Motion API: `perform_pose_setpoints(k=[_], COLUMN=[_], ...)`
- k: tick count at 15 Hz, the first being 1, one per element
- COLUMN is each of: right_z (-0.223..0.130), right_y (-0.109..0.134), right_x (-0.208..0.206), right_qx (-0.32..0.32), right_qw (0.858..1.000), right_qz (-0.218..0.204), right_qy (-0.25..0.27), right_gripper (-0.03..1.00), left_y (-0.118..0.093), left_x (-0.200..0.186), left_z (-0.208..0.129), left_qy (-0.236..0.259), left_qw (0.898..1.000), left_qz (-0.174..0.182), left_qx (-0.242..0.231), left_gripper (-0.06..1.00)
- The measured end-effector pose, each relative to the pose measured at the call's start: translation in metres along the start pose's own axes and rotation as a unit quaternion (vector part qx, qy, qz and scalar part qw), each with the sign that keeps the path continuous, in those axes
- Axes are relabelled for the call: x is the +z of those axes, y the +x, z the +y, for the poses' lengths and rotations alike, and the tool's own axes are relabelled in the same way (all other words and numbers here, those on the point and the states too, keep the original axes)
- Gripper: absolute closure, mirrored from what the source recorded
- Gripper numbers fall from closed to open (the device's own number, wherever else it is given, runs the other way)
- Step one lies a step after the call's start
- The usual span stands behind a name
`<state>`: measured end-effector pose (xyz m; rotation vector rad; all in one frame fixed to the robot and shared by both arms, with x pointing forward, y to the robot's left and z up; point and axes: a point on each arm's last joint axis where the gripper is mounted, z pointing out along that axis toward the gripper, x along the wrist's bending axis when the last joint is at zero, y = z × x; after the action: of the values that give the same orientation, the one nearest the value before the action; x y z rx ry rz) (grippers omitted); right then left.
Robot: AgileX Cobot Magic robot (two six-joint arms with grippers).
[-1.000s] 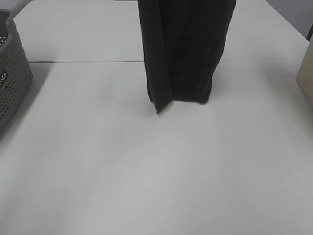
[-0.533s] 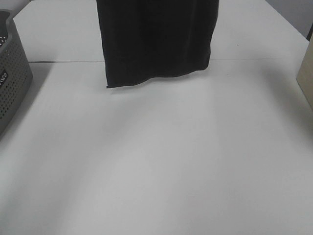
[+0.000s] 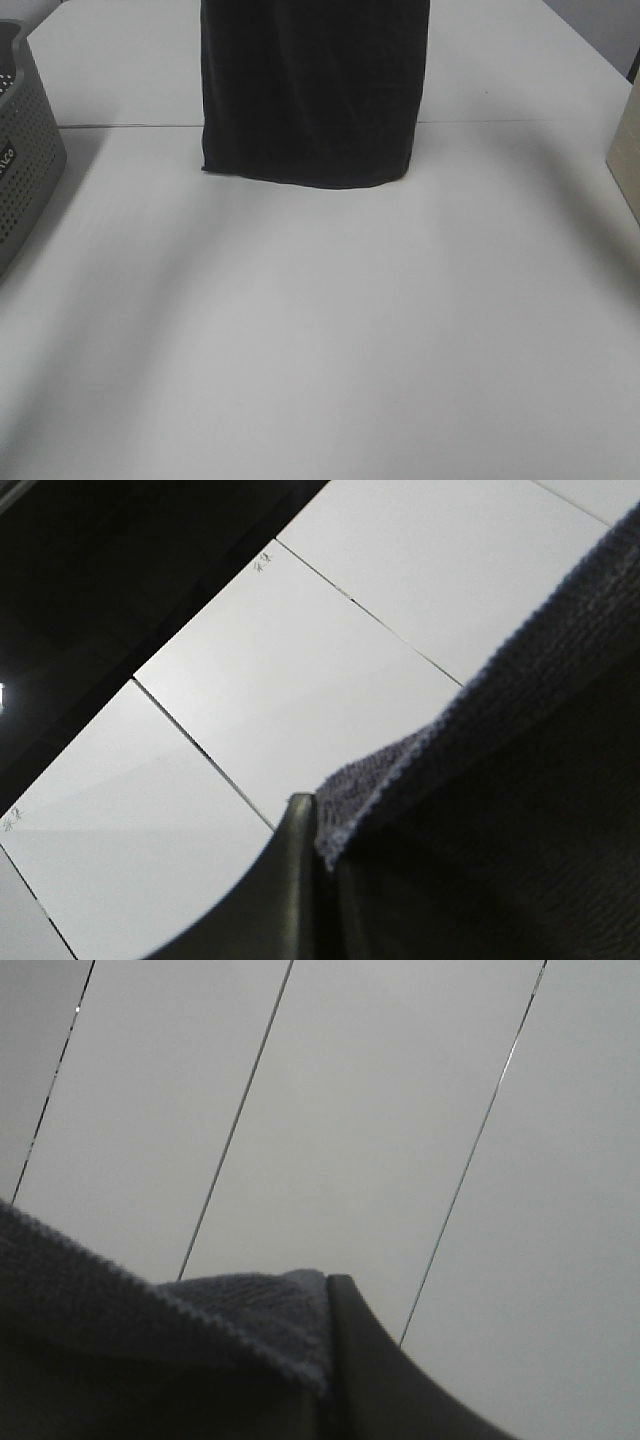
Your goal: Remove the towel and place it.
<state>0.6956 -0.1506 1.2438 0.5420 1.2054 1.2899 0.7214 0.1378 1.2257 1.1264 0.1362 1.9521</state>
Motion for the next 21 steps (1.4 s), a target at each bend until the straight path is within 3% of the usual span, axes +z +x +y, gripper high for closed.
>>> perform_pose_setpoints(k=[5, 10, 13, 16, 17, 18, 19, 20, 21], right_z=[0.010, 0.000, -0.005, -0.022, -0.029, -0.037, -0.039, -0.043, -0.035], right_y=[-0.004, 0.000, 0.002, 0.008, 0.011, 0.014, 0.015, 0.017, 0.015], right_x=[0.008, 0.011, 0.012, 0.010, 0.008, 0.005, 0.003, -0.003, -0.021], right_qx=[0.018, 0.021, 0.021, 0.041, 0.060, 0.074, 0.081, 0.091, 0.115], right_qw=[0.999, 0.999, 1.000, 0.995, 0.988, 0.979, 0.974, 0.960, 0.928], right_qz=[-0.015, -0.009, -0.002, 0.026, 0.038, 0.053, 0.059, 0.074, 0.095], right_qy=[-0.039, -0.026, -0.003, 0.092, 0.135, 0.184, 0.204, 0.256, 0.342], right_gripper=[0.95, 0.95, 0.95, 0.95, 0.95, 0.95, 0.95, 0.95, 0.95], left_y=[0.003, 0.008, 0.003, -0.010, -0.020, -0.030, -0.033, -0.040, -0.042], left_x=[0.014, 0.014, 0.014, 0.011, 0.008, 0.003, 0.001, -0.008, -0.029], left_z=[-0.005, -0.015, -0.020, -0.033, -0.036, -0.037, -0.036, -0.031, -0.013], left_qy=[-0.022, -0.011, 0.013, 0.099, 0.148, 0.205, 0.229, 0.288, 0.387], left_qw=[1.000, 1.000, 1.000, 0.992, 0.982, 0.965, 0.955, 0.927, 0.854], left_qz=[0.007, 0.000, -0.021, -0.082, -0.117, -0.158, -0.176, -0.226, -0.326], left_qx=[0.014, 0.014, 0.017, -0.008, -0.025, -0.047, -0.060, -0.087, -0.123], left_gripper=[0.94, 0.94, 0.94, 0.94, 0.94, 0.94, 0.94, 0.94, 0.94])
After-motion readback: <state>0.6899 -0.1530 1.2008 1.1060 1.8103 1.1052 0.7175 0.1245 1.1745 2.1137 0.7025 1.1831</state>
